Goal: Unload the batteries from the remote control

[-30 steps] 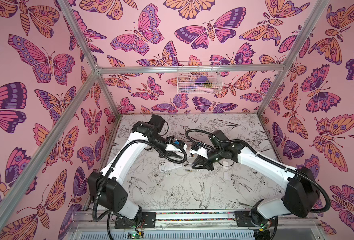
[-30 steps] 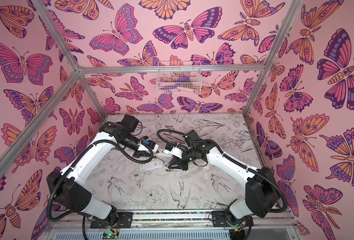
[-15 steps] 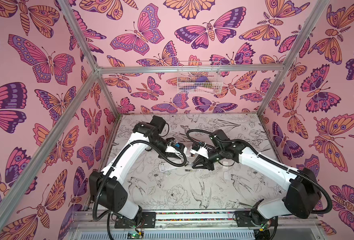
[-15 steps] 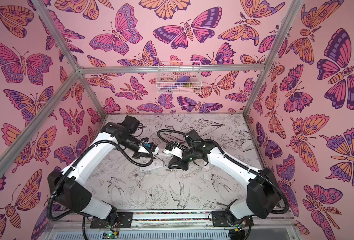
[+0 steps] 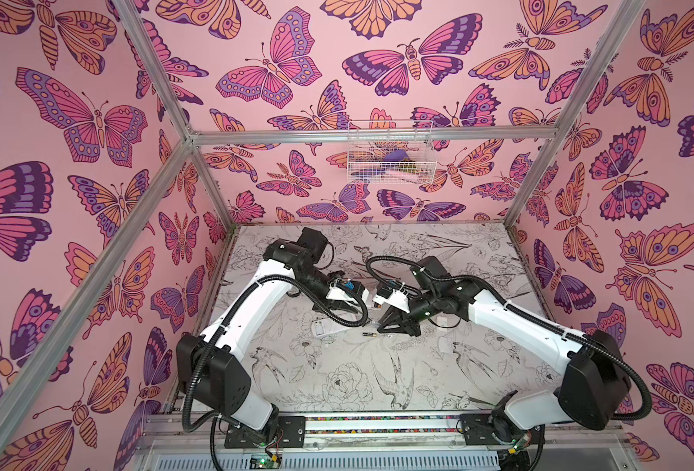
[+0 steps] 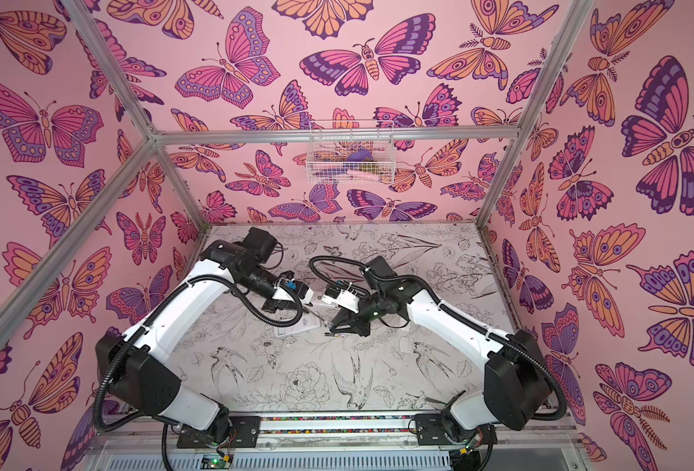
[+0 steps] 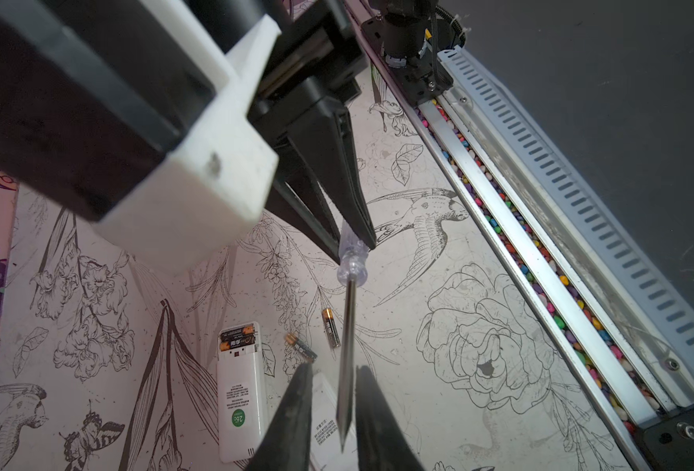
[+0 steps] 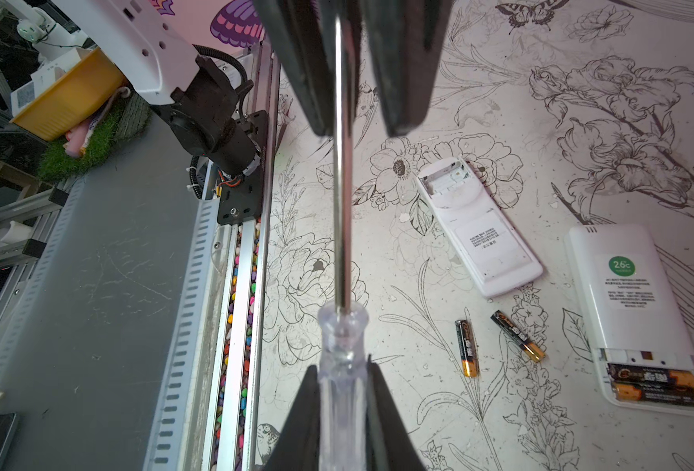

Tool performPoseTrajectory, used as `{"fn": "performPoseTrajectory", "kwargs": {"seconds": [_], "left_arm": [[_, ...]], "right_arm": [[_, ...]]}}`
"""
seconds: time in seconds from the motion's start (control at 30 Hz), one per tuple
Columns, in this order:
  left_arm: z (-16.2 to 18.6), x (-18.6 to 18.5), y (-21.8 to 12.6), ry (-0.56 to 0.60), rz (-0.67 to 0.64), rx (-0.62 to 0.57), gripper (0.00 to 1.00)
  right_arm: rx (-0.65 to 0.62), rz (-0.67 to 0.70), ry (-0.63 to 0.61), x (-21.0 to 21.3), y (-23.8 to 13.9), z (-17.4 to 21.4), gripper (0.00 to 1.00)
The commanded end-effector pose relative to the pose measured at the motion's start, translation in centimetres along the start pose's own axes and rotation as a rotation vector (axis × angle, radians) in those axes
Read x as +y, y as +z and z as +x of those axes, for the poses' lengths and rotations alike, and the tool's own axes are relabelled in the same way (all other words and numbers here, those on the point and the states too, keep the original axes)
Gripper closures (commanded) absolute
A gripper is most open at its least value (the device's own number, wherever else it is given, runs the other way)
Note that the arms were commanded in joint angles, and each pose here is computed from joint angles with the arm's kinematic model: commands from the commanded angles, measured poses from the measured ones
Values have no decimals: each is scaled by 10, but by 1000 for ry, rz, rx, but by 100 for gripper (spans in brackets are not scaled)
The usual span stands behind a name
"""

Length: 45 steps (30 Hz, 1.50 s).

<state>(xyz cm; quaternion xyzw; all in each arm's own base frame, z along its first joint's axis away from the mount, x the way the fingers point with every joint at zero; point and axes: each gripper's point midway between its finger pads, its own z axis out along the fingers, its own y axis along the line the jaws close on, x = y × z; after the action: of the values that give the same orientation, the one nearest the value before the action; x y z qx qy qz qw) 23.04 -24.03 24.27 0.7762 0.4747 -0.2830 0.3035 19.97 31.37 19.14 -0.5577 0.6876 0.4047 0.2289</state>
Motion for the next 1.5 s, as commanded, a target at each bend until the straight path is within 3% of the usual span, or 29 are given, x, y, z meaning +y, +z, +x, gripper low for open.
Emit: {"fn": "performPoseTrajectory", "kwargs": {"seconds": [0.0,0.07,0.2,0.3,0.43,0.63,0.77,0.9,1.0,1.13,1.23,1.37,1.47], "left_arm": [[-9,-5,3,-28,32,-50,90],[-5,-5,5,-27,36,-38,100],[-4,-5,3,-31,29,-17,100],[1,-4,2,-53,19,5,100],[-2,12,-7,-174,-54,29,100],[-13,31,-26,-365,-152,-54,100],[-27,40,-42,-535,-178,-208,100],[-29,47,-50,-697,-196,-316,100],[-25,48,-53,-789,-200,-374,100],[-21,52,-65,-917,-223,-456,100],[-13,49,-72,-979,-235,-507,100],[0,43,-74,-1029,-234,-567,100],[5,39,-70,-1040,-212,-605,100]], "right_arm": [[-27,-29,-34,8,-2,-4,100],[-16,-5,-36,4,-2,-3,100],[-21,-18,-36,9,-6,-4,97],[-30,28,-44,3,-13,-2,78],[-125,106,-55,2,-33,-10,54],[-346,399,-35,-23,-76,-28,45],[-480,540,-20,-31,-100,-39,36],[-562,674,86,-47,-122,-40,19],[-580,663,137,-49,-122,-41,1],[-677,668,321,-62,-128,-44,1],[-692,589,289,-57,-120,-55,1],[-720,540,401,-66,-118,-69,1],[-681,402,338,-51,-102,-83,1]]}}
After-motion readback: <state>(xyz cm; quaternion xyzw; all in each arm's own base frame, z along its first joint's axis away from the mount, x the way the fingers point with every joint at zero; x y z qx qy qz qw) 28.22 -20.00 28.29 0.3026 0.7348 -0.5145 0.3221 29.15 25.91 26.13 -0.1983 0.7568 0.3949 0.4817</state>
